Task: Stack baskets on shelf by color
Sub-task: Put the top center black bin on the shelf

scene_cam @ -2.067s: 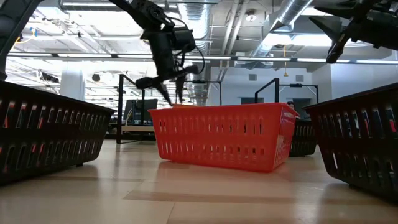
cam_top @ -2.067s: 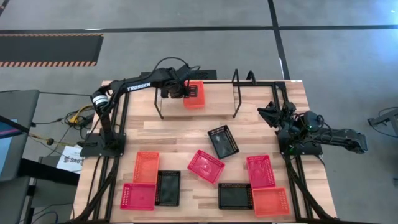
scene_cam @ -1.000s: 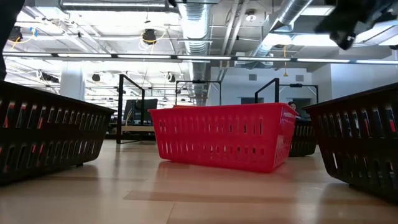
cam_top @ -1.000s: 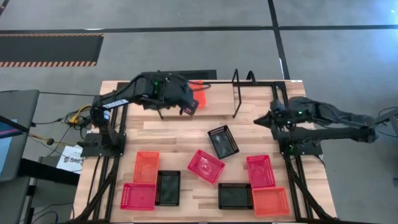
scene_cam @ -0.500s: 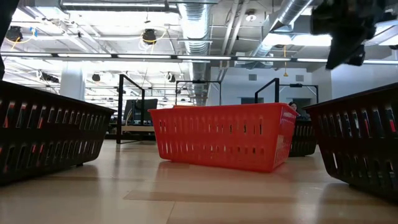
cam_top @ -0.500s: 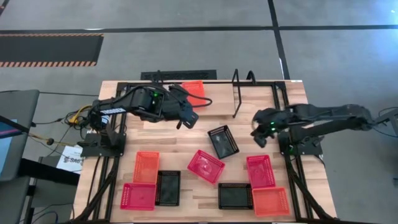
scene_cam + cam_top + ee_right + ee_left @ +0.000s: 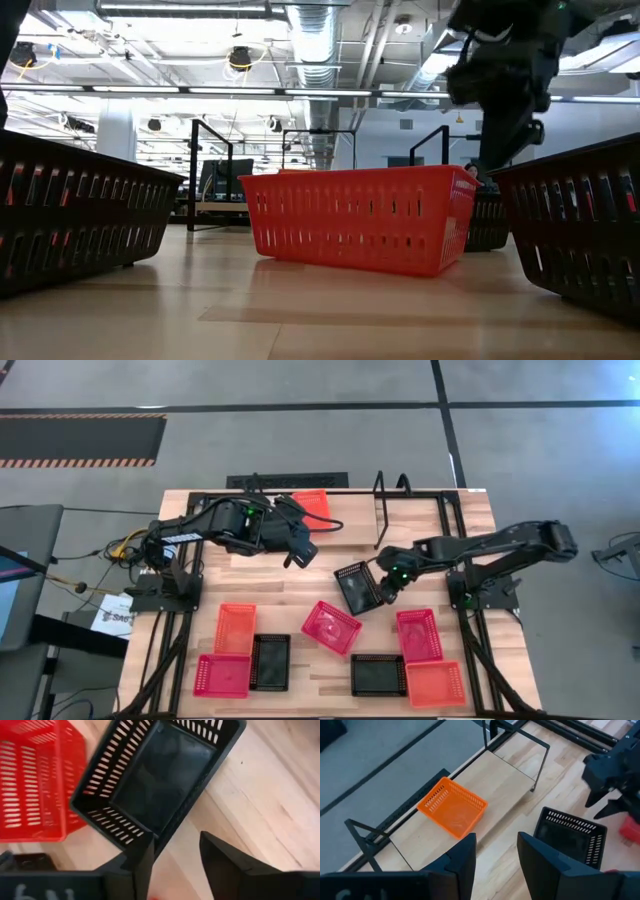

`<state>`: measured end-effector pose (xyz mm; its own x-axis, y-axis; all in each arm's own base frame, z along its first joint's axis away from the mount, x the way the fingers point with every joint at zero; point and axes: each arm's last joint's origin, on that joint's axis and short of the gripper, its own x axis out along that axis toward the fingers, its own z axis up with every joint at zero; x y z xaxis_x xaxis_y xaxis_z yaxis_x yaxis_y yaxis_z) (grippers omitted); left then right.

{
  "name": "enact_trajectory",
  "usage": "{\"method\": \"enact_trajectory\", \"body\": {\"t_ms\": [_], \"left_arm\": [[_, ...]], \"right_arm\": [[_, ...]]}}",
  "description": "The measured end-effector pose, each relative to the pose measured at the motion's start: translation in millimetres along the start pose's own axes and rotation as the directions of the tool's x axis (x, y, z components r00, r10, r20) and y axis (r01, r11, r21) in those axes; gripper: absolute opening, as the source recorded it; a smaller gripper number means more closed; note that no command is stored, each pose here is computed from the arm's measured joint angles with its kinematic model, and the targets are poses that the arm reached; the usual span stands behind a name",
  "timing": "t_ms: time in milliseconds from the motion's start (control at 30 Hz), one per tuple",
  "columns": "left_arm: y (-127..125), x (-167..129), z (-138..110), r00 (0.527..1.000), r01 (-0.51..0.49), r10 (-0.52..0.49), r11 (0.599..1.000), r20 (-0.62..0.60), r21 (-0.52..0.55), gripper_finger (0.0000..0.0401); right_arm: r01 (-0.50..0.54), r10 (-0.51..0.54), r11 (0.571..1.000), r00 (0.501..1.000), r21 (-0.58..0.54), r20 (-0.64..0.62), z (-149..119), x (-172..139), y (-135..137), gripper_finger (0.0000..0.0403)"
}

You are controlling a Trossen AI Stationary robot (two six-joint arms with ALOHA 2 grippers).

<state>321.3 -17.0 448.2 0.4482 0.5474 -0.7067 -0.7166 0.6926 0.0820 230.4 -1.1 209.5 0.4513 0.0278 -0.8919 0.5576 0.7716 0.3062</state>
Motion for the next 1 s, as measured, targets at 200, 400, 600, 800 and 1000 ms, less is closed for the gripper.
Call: {"method": "enact_trajectory", "body": {"t_ms": [200, 400, 600, 800, 1000], "left_arm": [[0, 0, 0, 1.0, 0.0, 0.0, 1.0, 0.0, 0.03, 0.0132], [0, 0, 0, 1.0, 0.0, 0.0, 0.999, -0.001, 0.039, 0.0132], [0, 0, 0, 1.0, 0.0, 0.0, 0.999, -0.001, 0.034, 0.0132], [0, 0, 0, 1.0, 0.011, -0.01, 1.0, -0.009, 0.029, 0.0132], [-1, 0, -1, 1.0, 0.02, -0.02, 1.0, -0.018, 0.018, 0.0132]], "right_arm": [[0.018, -0.018, 1.0, 1.0, -0.001, -0.023, 4, 20, 2, 0.0208], [0.014, -0.014, 1.0, 1.0, -0.007, -0.022, 8, 37, 5, 0.0195], [0.031, -0.031, 1.0, 0.997, -0.002, -0.064, 7, 51, 4, 0.0165], [-0.001, 0.003, 1.0, 0.995, 0.018, -0.104, 8, 54, 3, 0.0054], [-0.068, 0.068, 0.997, 0.997, -0.023, -0.025, 27, 30, 19, 0.0014]]}}
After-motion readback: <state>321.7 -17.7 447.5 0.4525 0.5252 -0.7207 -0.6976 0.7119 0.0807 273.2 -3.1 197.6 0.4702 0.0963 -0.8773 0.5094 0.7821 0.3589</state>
